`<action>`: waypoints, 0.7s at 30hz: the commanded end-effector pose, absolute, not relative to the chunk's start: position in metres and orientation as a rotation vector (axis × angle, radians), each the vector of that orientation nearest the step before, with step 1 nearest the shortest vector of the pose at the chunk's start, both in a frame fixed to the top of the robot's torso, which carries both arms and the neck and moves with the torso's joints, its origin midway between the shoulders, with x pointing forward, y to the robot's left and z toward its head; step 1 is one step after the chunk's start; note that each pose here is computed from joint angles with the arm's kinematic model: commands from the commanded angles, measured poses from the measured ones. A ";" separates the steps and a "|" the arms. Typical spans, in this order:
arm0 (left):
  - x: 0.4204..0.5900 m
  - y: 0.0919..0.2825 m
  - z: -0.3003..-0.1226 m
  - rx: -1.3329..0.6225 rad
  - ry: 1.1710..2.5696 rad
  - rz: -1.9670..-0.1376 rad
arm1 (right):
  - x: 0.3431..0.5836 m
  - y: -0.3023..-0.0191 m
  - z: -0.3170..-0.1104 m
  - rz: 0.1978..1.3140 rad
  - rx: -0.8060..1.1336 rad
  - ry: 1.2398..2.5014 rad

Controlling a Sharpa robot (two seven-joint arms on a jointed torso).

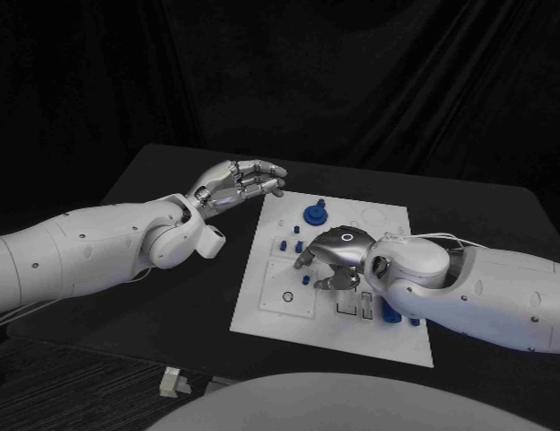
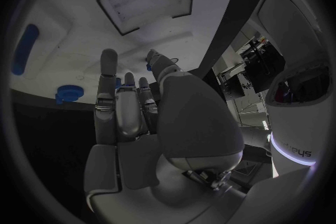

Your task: Assemble the parts on the task board

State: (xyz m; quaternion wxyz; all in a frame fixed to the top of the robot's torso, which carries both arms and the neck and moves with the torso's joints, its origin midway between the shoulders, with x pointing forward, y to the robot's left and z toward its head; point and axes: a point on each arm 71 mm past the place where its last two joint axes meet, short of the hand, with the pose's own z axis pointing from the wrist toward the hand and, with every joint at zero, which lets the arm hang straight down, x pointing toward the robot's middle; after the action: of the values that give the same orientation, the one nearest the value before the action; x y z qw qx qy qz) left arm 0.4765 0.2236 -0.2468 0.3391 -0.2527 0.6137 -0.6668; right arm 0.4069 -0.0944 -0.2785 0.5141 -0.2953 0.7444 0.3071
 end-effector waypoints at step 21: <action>0.473 0.230 -0.243 -0.644 1.547 -1.762 | 0.440 -0.198 -0.199 0.516 -0.425 1.779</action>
State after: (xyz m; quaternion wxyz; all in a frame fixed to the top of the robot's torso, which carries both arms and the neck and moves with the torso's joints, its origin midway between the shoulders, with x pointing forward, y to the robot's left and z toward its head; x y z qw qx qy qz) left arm 0.4743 0.2304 -0.2465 0.3425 -0.2558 0.6135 -0.6640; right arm 0.4389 -0.1931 -0.1945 0.6009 -0.2035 0.7351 0.2391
